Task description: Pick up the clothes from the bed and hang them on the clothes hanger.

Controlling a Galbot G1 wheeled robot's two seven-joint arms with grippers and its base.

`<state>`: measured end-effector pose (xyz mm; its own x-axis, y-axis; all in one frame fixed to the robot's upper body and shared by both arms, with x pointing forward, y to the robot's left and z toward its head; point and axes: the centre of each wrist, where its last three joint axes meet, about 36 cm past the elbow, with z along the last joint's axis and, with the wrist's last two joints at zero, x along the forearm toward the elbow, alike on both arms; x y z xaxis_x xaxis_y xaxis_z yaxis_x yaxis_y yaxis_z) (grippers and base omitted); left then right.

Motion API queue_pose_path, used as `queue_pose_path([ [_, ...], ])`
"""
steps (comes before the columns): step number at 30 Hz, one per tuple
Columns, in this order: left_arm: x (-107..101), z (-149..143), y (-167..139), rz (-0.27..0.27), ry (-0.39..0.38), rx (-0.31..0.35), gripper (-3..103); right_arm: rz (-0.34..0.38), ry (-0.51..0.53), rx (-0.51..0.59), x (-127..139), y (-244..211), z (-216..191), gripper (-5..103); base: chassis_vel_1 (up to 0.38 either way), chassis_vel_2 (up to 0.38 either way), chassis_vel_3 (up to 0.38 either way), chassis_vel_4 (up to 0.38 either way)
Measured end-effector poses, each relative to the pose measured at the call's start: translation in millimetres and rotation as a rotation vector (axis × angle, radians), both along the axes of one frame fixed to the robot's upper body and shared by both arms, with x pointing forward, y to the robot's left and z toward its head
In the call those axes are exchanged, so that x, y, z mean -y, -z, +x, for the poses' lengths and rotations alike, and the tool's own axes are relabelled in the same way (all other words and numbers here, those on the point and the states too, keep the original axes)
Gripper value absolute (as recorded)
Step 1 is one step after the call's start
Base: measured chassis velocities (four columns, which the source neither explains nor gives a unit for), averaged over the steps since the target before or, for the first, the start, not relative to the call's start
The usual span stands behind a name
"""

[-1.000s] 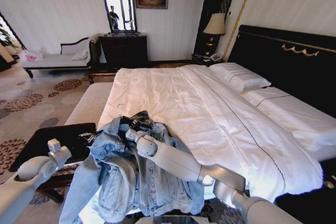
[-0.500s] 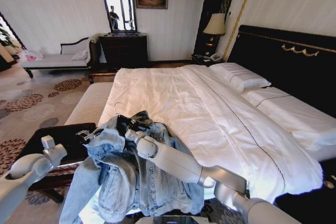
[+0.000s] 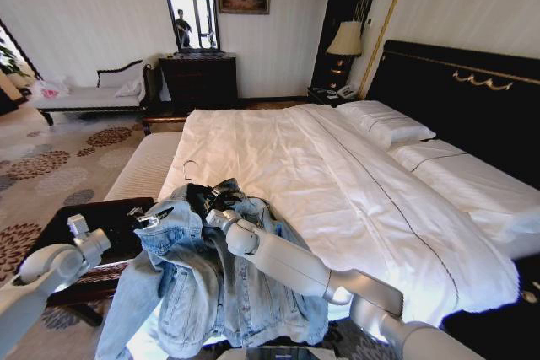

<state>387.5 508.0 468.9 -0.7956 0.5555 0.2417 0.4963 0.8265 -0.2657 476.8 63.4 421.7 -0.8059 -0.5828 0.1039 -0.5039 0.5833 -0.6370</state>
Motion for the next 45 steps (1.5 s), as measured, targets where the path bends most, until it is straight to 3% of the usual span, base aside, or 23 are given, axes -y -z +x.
queue_pose_path([
  [2, -0.1, -0.4, 0.7, 0.007, 0.004, 0.002, 82, 0.009, -0.005, 0.009, -2.3, -0.5, -1.0, 25, 0.000, 0.000, 0.000, 0.000],
  [4, -0.3, -0.7, 0.9, 0.009, 0.005, 0.002, 82, 0.011, -0.005, 0.012, -3.0, -0.5, -1.1, 25, 0.000, 0.000, 0.000, 0.000],
  [8, -0.7, -1.5, 1.6, 0.022, 0.022, -0.008, 66, 0.027, -0.009, 0.026, -8.7, -2.2, -1.7, 25, 0.000, 0.000, 0.000, 0.000],
  [11, 0.6, -1.6, 3.0, 0.021, 0.041, -0.007, 61, 0.035, -0.027, 0.028, -12.4, -1.9, -4.9, 25, 0.000, 0.000, 0.000, 0.000],
  [13, 1.5, -1.5, 4.2, 0.023, 0.054, -0.004, 51, 0.043, -0.038, 0.034, -13.6, -1.5, -6.5, 27, 0.000, 0.000, 0.000, 0.000],
  [14, 1.5, -1.5, 4.2, 0.023, 0.054, -0.004, 51, 0.043, -0.038, 0.034, -13.6, -1.5, -6.5, 27, 0.000, 0.000, 0.000, 0.000],
  [17, 0.9, -1.3, 6.5, 0.032, 0.060, 0.013, 35, 0.047, -0.037, 0.037, -11.8, 0.6, -7.4, 27, 0.000, 0.000, 0.000, 0.000],
  [21, -0.9, -1.4, 8.6, 0.033, 0.060, 0.025, 25, 0.051, -0.034, 0.037, -11.0, 2.0, -9.1, 27, 0.000, 0.000, 0.000, 0.000],
  [24, -2.2, -1.3, 9.4, 0.038, 0.056, 0.032, 23, 0.053, -0.033, 0.036, -10.5, 2.5, -9.8, 27, 0.000, 0.000, 0.000, 0.000],
  [27, -11.1, -1.3, 12.6, 0.067, 0.005, 0.043, 23, 0.066, -0.031, 0.040, -10.5, 1.7, -11.1, 26, 0.000, 0.000, 0.000, 0.000],
  [29, -11.5, -1.9, 12.8, 0.075, 0.010, 0.051, 17, 0.070, -0.028, 0.039, -11.2, 1.8, -11.7, 15, 0.000, 0.000, 0.000, 0.000],
  [31, -12.1, -2.1, 12.7, 0.083, 0.010, 0.056, 17, 0.071, -0.025, 0.040, -11.3, 1.8, -11.4, 15, 0.000, 0.000, 0.000, 0.000],
  [32, -12.1, -2.2, 12.8, 0.092, 0.015, 0.067, 17, 0.074, -0.024, 0.040, -12.2, 1.7, -11.6, 4, 0.000, 0.000, 0.000, 0.000],
  [36, -11.4, -2.2, 13.6, 0.097, 0.015, 0.078, 17, 0.078, -0.020, 0.041, -13.1, 1.5, -11.7, 1, 0.000, 0.000, 0.000, 0.000],
  [42, -13.1, -3.1, 13.9, 0.129, 0.028, 0.105, 17, 0.094, 0.009, 0.022, -11.1, -0.3, -9.4, -3, 0.000, 0.000, 0.000, 0.000],
  [44, -15.1, -4.5, 15.9, 0.137, 0.028, 0.114, 17, 0.107, 0.037, -0.002, -7.4, -2.8, -4.7, 8, 0.000, 0.000, 0.000, 0.000],
  [45, -15.1, -4.5, 15.9, 0.137, 0.028, 0.114, 17, 0.107, 0.037, -0.002, -7.4, -2.8, -4.7, 8, 0.000, 0.000, 0.000, 0.000],
])
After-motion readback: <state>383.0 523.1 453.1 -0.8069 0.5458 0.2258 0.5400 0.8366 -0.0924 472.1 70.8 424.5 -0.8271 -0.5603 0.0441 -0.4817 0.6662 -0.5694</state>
